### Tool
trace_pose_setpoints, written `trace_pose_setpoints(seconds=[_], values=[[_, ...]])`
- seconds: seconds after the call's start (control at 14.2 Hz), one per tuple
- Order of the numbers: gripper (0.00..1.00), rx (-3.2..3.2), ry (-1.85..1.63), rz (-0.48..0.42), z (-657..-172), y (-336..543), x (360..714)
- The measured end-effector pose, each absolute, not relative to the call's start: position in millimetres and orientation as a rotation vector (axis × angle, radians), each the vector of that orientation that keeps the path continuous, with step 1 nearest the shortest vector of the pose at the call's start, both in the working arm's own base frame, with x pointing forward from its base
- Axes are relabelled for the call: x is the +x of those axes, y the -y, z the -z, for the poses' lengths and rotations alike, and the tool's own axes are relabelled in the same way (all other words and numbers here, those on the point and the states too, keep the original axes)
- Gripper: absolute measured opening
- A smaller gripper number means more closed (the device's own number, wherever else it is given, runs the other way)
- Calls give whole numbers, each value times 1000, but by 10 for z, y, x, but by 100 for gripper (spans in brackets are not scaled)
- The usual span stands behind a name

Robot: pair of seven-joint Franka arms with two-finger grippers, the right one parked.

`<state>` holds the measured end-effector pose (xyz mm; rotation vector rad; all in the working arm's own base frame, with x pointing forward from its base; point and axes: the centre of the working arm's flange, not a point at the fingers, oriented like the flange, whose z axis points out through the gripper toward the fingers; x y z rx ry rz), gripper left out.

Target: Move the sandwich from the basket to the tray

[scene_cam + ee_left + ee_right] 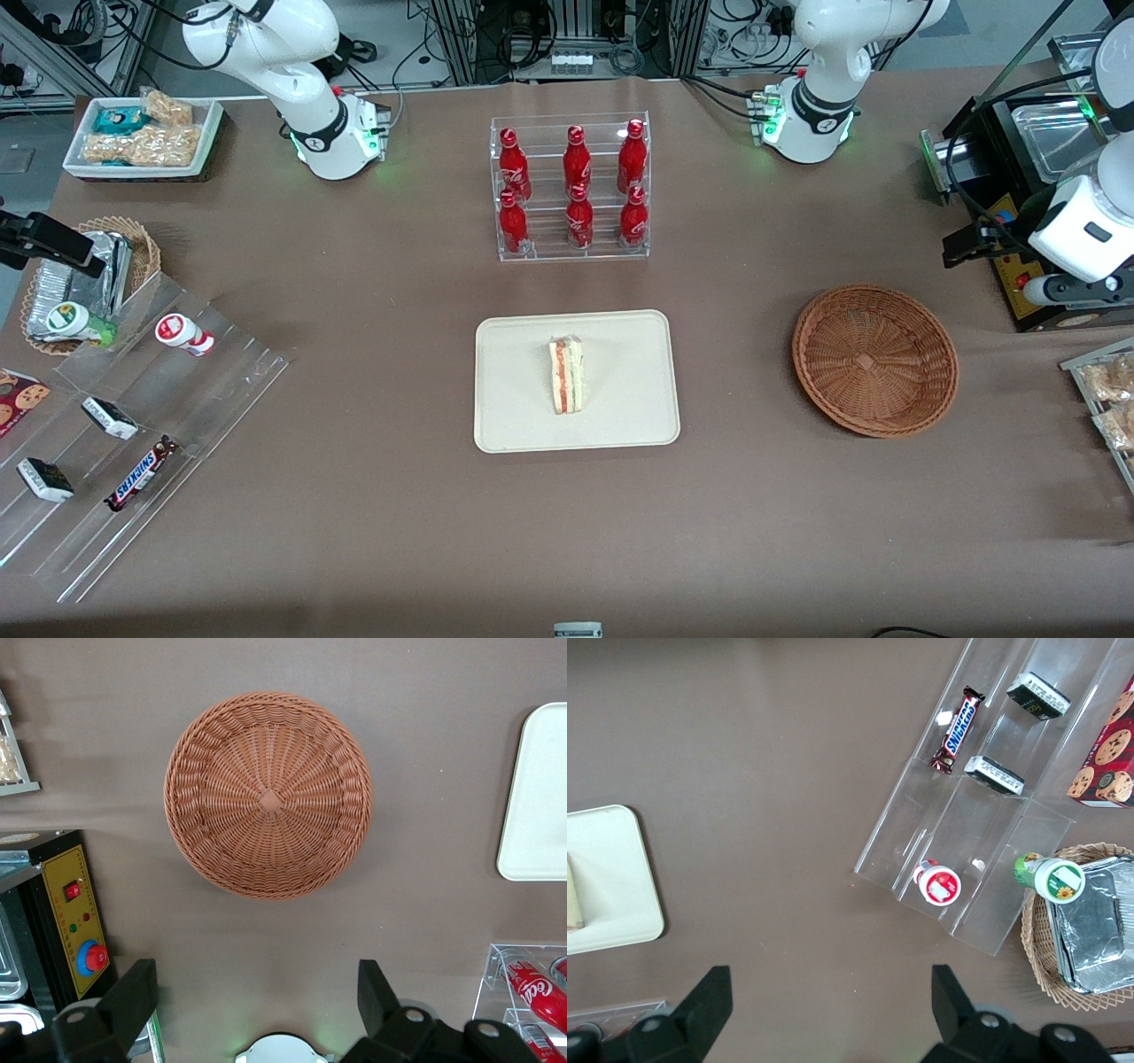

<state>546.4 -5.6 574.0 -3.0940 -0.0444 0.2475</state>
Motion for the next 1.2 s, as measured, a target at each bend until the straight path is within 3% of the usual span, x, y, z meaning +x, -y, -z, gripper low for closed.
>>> trace_pose_setpoints(seconds=[1.2], values=[[100, -3094, -118, -266, -5647, 535, 5453]])
